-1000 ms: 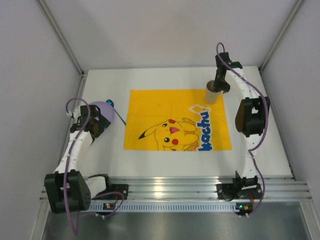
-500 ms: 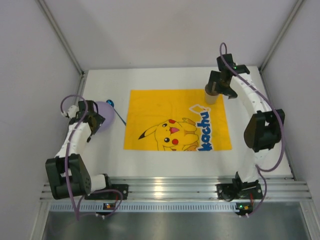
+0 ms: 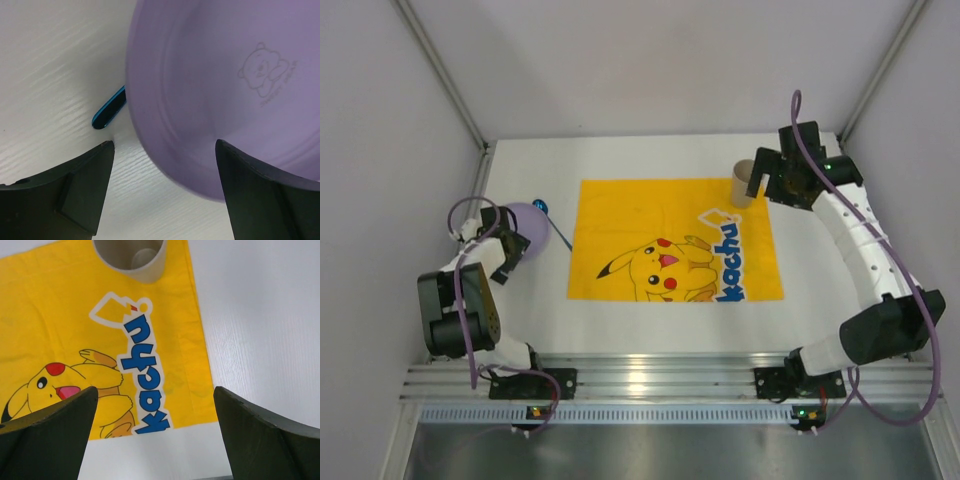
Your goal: Set the dinner table for one person
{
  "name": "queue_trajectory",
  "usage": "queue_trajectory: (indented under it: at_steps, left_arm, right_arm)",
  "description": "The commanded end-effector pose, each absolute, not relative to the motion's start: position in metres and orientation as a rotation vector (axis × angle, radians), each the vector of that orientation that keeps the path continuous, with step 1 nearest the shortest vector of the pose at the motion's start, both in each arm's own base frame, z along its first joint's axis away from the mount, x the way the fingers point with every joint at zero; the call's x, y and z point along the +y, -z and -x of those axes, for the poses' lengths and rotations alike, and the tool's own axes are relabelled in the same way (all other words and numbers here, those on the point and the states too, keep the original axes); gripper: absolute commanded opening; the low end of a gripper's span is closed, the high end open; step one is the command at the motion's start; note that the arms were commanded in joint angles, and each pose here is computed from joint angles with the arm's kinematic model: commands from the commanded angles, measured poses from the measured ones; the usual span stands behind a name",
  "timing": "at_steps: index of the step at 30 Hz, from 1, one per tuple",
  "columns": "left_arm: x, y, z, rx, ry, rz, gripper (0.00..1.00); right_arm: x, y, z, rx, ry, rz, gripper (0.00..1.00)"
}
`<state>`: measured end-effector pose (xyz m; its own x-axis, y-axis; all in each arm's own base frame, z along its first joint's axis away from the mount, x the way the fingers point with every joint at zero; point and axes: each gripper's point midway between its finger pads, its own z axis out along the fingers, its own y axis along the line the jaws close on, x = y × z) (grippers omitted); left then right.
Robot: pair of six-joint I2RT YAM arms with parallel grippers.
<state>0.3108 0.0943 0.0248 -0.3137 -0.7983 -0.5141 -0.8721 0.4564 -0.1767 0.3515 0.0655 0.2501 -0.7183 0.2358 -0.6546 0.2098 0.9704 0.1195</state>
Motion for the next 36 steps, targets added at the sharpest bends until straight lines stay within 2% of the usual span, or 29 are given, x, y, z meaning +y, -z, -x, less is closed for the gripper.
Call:
queue_trajectory:
  at_steps: [1, 4, 5, 6, 9, 10, 12, 16, 20, 27, 32, 36]
  left_arm:
    - [0.100, -0.026, -0.336, 2.086, -0.124, 1.384, 0.87]
    - [0.105, -0.023, -0.343, 2.075, -0.138, 1.384, 0.82]
    - [0.106, -0.018, -0.343, 2.086, -0.148, 1.390, 0.75]
    - [0.108, -0.018, -0.347, 2.089, -0.141, 1.389, 0.60]
    - [0.108, -0.010, -0.351, 2.114, -0.120, 1.389, 0.32]
    - [0.108, -0.009, -0.352, 2.117, -0.110, 1.385, 0.11]
    - [0.109, -0.004, -0.352, 2.138, -0.112, 1.384, 0.00]
    - [0.110, -0.014, -0.351, 2.189, -0.117, 1.330, 0.00]
    - [0.114, -0.061, -0.362, 2.149, -0.100, 1.214, 0.00]
    - [0.096, -0.139, -0.379, 2.044, 0.092, 1.175, 0.00]
    - [0.067, -0.147, -0.387, 2.031, 0.267, 1.158, 0.00]
    - [0.022, -0.145, -0.394, 2.088, 0.437, 1.040, 0.00]
  right_arm:
    - [0.064, -0.247, -0.339, 2.402, -0.051, -0.300, 1.00]
    - [0.064, -0.244, -0.335, 2.410, -0.050, -0.296, 1.00]
    - [0.064, -0.244, -0.335, 2.411, -0.058, -0.293, 1.00]
    - [0.066, -0.245, -0.335, 2.408, -0.064, -0.285, 1.00]
    - [0.077, -0.252, -0.338, 2.392, -0.104, -0.231, 1.00]
    - [0.090, -0.255, -0.341, 2.385, -0.132, -0.180, 1.00]
    - [0.122, -0.267, -0.345, 2.349, -0.208, -0.046, 1.00]
    - [0.182, -0.275, -0.353, 2.327, -0.269, 0.149, 1.00]
    - [0.216, -0.278, -0.357, 2.329, -0.311, 0.208, 1.00]
    - [0.203, -0.268, -0.347, 2.338, -0.265, 0.190, 1.00]
    - [0.189, -0.264, -0.329, 2.356, -0.245, 0.167, 1.00]
    - [0.174, -0.272, -0.312, 2.338, -0.232, 0.150, 1.00]
